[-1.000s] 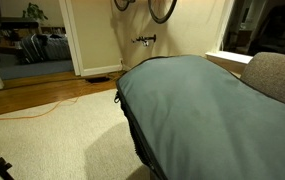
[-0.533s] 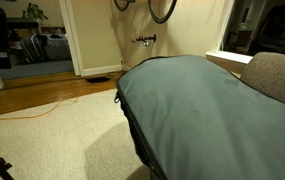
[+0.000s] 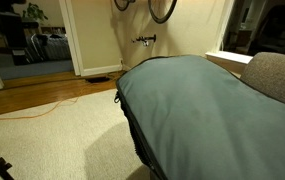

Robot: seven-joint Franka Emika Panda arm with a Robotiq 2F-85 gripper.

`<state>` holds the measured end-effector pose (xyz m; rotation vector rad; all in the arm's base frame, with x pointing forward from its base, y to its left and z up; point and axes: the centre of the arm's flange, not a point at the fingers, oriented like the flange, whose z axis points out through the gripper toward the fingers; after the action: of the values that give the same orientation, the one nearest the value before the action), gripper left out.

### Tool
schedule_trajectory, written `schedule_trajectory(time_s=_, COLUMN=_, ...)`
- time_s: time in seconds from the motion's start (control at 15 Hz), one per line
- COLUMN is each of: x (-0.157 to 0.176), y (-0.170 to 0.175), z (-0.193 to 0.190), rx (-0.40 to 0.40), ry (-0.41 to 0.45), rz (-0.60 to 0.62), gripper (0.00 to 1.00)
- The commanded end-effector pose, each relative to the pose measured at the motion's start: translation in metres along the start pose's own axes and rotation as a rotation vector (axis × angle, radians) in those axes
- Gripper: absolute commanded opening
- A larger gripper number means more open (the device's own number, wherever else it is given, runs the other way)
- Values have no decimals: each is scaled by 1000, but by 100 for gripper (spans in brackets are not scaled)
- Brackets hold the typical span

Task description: Close the zip on the green bag

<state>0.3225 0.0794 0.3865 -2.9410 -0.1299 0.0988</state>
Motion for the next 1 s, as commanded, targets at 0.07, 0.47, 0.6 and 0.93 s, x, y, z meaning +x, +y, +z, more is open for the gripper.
schedule_trajectory(time_s=0.07, x=-3, y=-7, z=32, rx=15, ry=29, rz=-13, gripper=100)
schedule_trajectory(time_s=0.47, x=10, y=-5, z=41, rx=27, ry=71, rz=7, gripper=100)
schedule_trajectory(time_s=0.6, x=23, y=-7, z=27, rx=10, ry=50, rz=6, gripper=100)
schedule_trajectory(time_s=0.93, x=24, y=-7, z=29, rx=9, ry=46, rz=7, gripper=100)
